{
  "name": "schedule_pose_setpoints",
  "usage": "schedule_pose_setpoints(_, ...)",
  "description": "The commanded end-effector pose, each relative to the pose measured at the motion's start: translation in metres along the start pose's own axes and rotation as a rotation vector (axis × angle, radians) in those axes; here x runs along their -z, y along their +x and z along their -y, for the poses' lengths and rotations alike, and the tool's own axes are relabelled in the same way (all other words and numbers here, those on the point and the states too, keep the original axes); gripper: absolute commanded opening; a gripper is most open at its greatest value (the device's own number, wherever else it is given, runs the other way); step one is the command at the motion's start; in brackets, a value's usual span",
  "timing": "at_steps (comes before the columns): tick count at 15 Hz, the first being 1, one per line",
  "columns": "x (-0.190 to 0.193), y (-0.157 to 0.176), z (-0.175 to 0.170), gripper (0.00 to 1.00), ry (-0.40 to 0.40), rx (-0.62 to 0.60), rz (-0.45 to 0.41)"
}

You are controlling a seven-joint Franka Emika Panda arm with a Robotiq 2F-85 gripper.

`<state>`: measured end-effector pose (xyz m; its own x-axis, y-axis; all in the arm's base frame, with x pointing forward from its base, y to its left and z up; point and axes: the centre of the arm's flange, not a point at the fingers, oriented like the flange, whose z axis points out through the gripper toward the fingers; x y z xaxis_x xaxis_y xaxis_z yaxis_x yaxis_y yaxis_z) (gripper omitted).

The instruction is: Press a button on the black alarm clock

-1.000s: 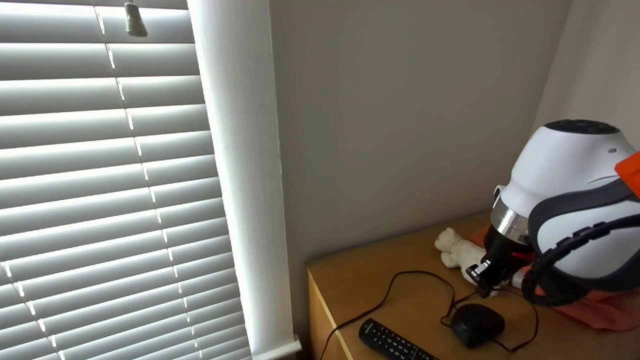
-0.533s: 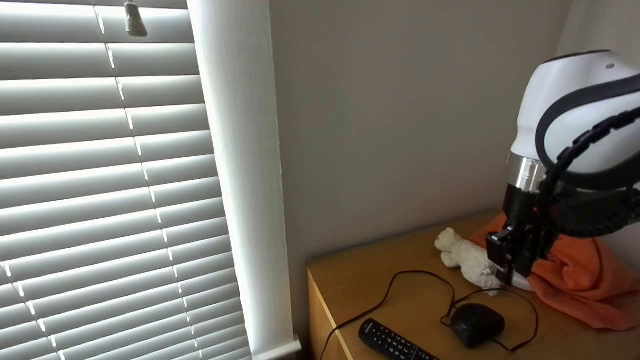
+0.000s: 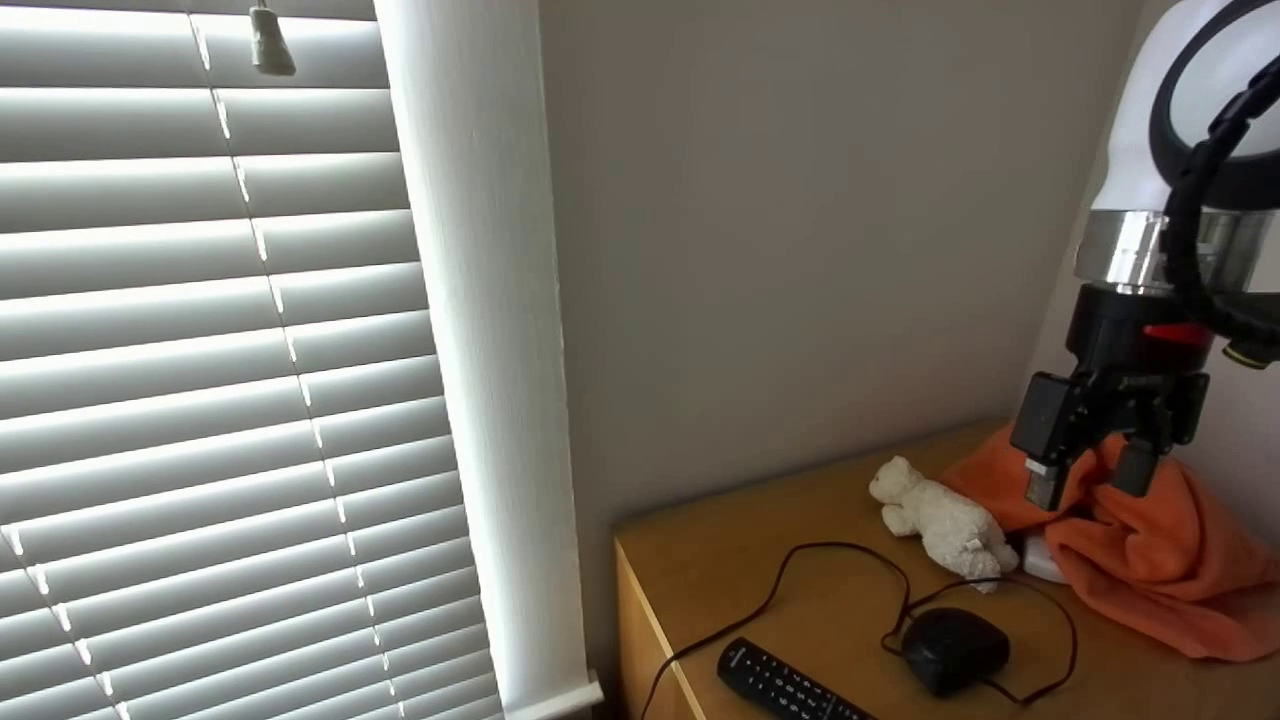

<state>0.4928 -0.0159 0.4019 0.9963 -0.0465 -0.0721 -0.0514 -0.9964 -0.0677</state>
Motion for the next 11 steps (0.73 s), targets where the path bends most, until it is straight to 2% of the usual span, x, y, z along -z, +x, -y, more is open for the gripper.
schedule_pose_setpoints(1, 0.019, -0.025, -0.001, 1.0, 0.035, -0.016, -0.015)
schedule_pose_setpoints(4, 0.019, -0.031, 0.0, 1.0, 0.03, 0.014, -0.065)
schedule_pose_setpoints(5, 0.023, -0.014, 0.0, 1.0, 0.014, -0.003, -0.039)
schedule_pose_setpoints(11, 0.022, -0.02, 0.001, 1.0, 0.014, 0.005, -0.046)
